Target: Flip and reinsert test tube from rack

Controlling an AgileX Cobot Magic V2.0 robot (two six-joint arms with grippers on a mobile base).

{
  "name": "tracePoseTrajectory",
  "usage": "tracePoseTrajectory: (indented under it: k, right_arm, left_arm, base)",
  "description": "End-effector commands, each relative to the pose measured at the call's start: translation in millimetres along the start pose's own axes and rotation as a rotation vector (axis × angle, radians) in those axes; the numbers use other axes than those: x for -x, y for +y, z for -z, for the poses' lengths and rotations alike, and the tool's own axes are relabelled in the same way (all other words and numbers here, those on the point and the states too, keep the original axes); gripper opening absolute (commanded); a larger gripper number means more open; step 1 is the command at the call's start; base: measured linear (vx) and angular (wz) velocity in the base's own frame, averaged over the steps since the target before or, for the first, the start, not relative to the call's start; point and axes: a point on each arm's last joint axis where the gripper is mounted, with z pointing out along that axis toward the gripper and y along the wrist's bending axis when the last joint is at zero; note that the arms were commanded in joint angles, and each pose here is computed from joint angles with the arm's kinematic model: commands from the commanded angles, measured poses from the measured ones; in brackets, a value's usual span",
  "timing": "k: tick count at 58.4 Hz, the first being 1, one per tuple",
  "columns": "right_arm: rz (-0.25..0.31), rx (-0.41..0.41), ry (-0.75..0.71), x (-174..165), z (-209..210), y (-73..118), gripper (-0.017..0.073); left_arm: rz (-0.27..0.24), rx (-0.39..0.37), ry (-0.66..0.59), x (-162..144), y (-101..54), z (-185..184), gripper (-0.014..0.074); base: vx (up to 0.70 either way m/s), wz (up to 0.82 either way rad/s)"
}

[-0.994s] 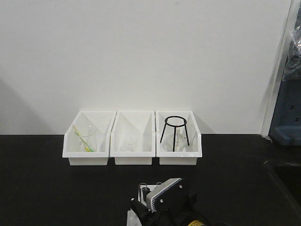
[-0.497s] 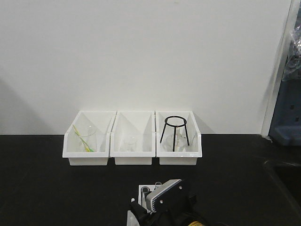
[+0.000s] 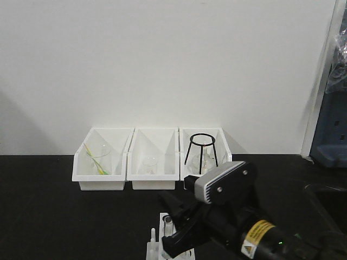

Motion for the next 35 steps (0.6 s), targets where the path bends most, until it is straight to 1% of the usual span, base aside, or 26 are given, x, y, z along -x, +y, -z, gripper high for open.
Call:
tracePoseTrajectory:
  k: [1,3,5,11,17,25,35]
  right_arm:
    - [0.011,-0.018,-0.061,40,33,-3.7,0.0176]
    - [0.011,-0.023,-0.037,45,46,-4.2,0.0071]
    - [0.011,-0.026,-0.011,47,57,-4.3,-0.0015]
    - [0.012,-0.029,0.004,40,90,-3.1,-0.0016]
    - [-0.036,-0.028,-0.042,22,120,-0.3,-0.0016]
    - [-0.033,-0.025,-0.126,3,150,2.8,-0.0016]
    - [-0.033,-0.026,-0.142,-15,170,4.8,-0.0015]
  left_arm:
    - [0.013,-0.013,-0.090,9,-1.1,1,-0.0007]
    - [0.013,-0.013,-0.090,9,-1.1,1,-0.0007]
    - [0.013,-0.013,-0.090,9,-1.1,1,-0.0007]
    - [0.013,-0.013,-0.090,9,-1.1,1,-0.0007]
    - [0.013,-0.013,-0.090,9,-1.1,1,-0.0007]
    - [0.013,-0.013,-0.090,9,-1.1,1,-0.0007]
    - [0.013,-0.013,-0.090,9,-1.1,1,-0.0007]
  base:
    - [0.00,0.00]
    - [0.00,0.00]
    - [0.00,0.00]
    - [0.00,0.00]
    - [0.00,0.00]
    - [0.00,0.00]
    - [0.00,0.00]
